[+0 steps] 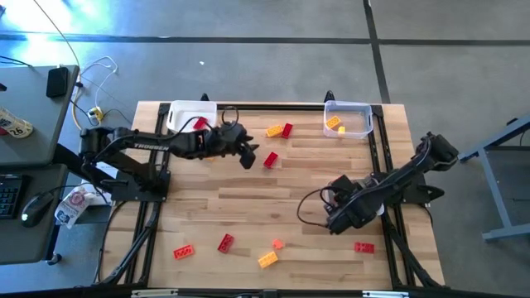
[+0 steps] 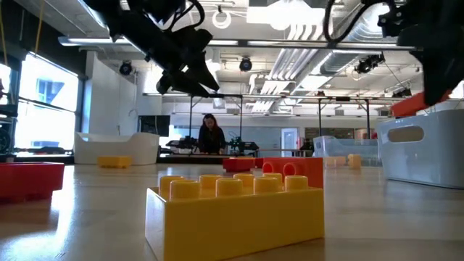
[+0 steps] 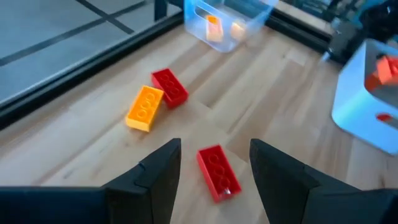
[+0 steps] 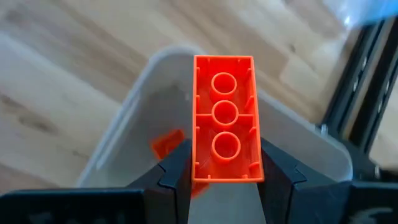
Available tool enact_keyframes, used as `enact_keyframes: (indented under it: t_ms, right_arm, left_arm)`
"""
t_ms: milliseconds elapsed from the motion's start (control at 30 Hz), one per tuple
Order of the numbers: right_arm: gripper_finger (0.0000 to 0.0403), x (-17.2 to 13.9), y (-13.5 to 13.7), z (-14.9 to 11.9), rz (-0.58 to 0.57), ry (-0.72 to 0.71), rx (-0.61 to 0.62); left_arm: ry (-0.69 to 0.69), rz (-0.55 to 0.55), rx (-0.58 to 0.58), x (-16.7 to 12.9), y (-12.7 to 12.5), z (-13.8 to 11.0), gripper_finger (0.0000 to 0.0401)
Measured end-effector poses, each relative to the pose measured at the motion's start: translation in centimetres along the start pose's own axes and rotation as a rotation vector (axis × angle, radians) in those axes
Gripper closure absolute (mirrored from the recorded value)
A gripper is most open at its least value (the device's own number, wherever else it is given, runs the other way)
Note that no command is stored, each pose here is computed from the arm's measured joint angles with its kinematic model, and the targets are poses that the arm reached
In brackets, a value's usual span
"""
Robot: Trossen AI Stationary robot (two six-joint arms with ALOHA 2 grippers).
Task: Sort & place blocks by color
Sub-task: Put the orange game piece into the gray bin
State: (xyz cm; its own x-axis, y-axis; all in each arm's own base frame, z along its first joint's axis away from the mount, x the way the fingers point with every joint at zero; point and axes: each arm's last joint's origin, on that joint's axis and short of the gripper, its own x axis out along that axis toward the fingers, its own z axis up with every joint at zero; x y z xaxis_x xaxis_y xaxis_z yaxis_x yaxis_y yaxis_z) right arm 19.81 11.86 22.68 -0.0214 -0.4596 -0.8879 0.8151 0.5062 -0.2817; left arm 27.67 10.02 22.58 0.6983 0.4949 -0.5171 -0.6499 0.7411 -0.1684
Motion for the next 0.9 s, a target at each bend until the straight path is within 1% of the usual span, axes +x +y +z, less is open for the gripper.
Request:
enact_keyframes:
  t_ms: [133,200,333,433,600,767,900]
  right_arm:
    - [0.0289,-0.2,0.0,-0.7,0.000,0.105,0.034]
    - [0.0289,-0.2,0.0,-0.9,0.003,0.130,0.047]
    - [0.0289,-0.3,0.1,-1.1,0.014,0.141,0.084]
    - [0.0284,-0.3,0.5,-1.1,0.048,0.149,0.095]
    - [0.0260,-0.4,1.0,-1.1,0.102,0.154,0.071]
    - [0.0244,-0.4,1.1,-1.1,0.107,0.153,0.063]
    - [0.0234,-0.4,1.1,-1.1,0.108,0.153,0.060]
  left_arm:
    - [-0.008,-0.029,-0.032,0.4,1.1,0.6,0.0222]
    - [-0.006,-0.034,-0.042,0.6,1.6,0.7,0.0222]
    - [0.001,-0.021,-0.052,1.1,2.1,0.7,0.0222]
    - [0.023,-0.006,-0.076,1.8,2.4,0.3,0.0222]
    - [0.112,-0.047,-0.104,3.9,2.3,-1.4,0.0222]
    - [0.154,-0.087,-0.145,5.6,2.2,-2.6,0.0222]
    - [0.196,-0.096,-0.179,6.4,1.9,-2.5,0.0222]
